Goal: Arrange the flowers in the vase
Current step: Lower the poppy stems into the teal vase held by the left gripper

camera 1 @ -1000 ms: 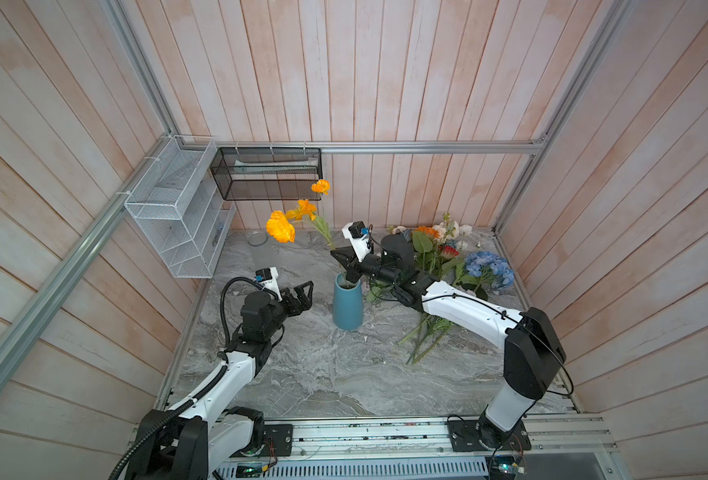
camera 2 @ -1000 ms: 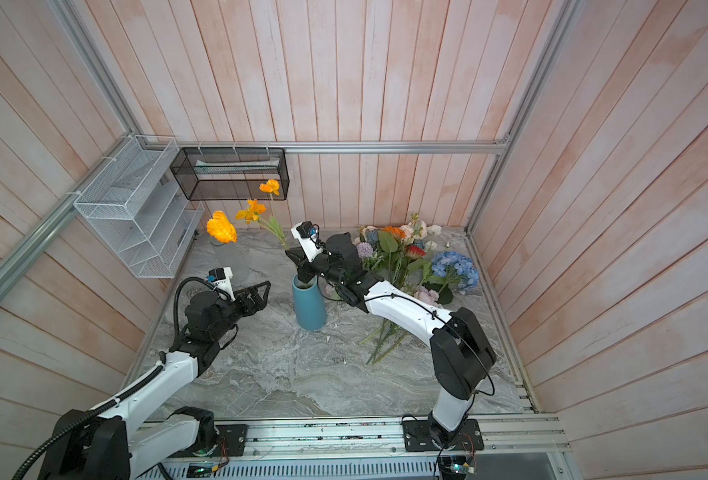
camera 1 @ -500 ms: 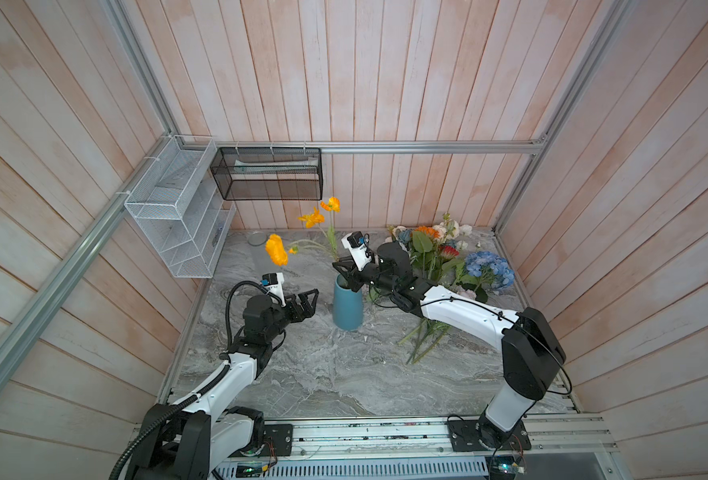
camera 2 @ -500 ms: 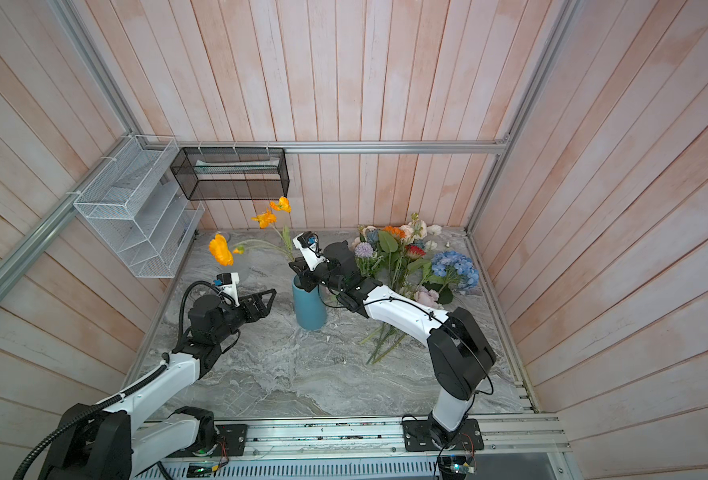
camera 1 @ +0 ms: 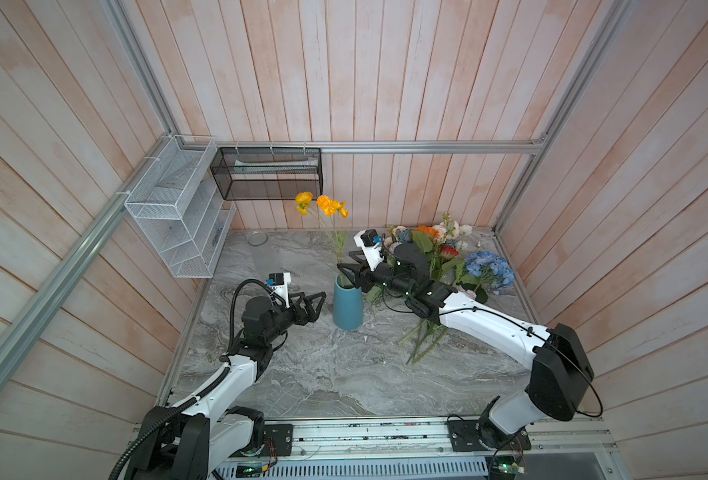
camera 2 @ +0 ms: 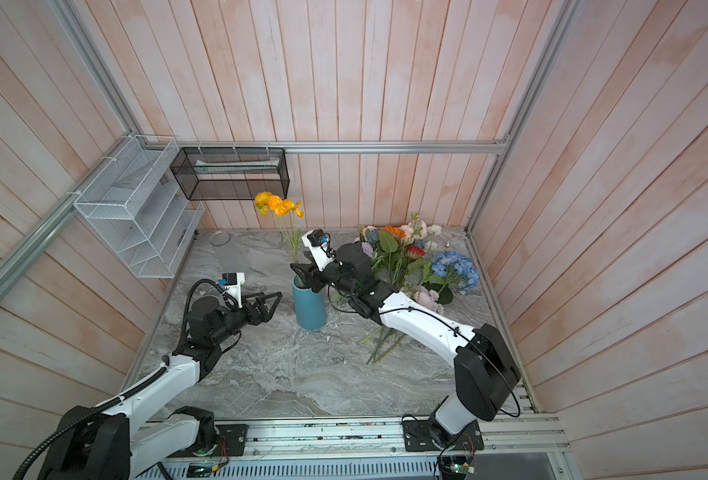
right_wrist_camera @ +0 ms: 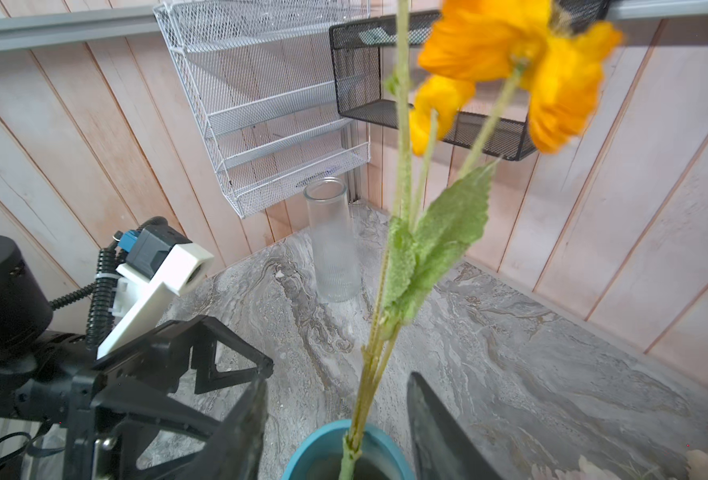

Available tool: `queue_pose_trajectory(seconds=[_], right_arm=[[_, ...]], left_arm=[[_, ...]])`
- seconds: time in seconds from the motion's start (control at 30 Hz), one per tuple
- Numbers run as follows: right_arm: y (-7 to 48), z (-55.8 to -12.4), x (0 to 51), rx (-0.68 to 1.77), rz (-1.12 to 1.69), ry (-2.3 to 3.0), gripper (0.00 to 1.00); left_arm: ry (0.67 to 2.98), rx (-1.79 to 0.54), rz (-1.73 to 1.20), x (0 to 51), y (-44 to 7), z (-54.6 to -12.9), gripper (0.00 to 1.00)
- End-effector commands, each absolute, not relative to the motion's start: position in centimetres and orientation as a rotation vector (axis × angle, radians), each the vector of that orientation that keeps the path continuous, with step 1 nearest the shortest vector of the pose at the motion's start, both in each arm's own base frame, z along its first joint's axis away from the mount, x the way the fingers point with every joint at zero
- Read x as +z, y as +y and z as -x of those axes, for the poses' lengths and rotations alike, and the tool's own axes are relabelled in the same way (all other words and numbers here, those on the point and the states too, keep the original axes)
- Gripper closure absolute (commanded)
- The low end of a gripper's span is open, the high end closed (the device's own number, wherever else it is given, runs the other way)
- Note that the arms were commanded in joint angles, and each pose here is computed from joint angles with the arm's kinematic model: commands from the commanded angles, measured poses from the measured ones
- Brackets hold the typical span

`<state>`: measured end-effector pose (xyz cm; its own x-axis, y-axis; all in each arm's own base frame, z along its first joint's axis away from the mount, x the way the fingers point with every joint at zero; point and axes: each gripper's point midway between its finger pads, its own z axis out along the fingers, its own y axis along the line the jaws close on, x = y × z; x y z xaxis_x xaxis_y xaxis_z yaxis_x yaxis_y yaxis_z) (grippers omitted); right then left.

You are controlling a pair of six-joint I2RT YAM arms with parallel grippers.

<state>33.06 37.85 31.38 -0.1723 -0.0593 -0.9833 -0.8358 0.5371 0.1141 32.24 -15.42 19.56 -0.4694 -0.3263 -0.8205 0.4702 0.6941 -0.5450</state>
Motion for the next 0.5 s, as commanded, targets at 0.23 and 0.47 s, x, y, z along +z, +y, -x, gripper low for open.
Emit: queue_pose_trajectory(seconds=[0.23, 0.47], right_arm=[[30.5, -35.4, 33.9, 0.769, 0.564, 1.591, 0.41], [25.7, -36.3, 33.5, 0.729, 0.429, 1.611, 0.41]], left_arm=[[1.683, -0.956, -0.352, 25.3, -19.0, -32.6, 0.0], [1.674, -0.948, -0.409, 27.1, -20.6, -35.7, 0.0]])
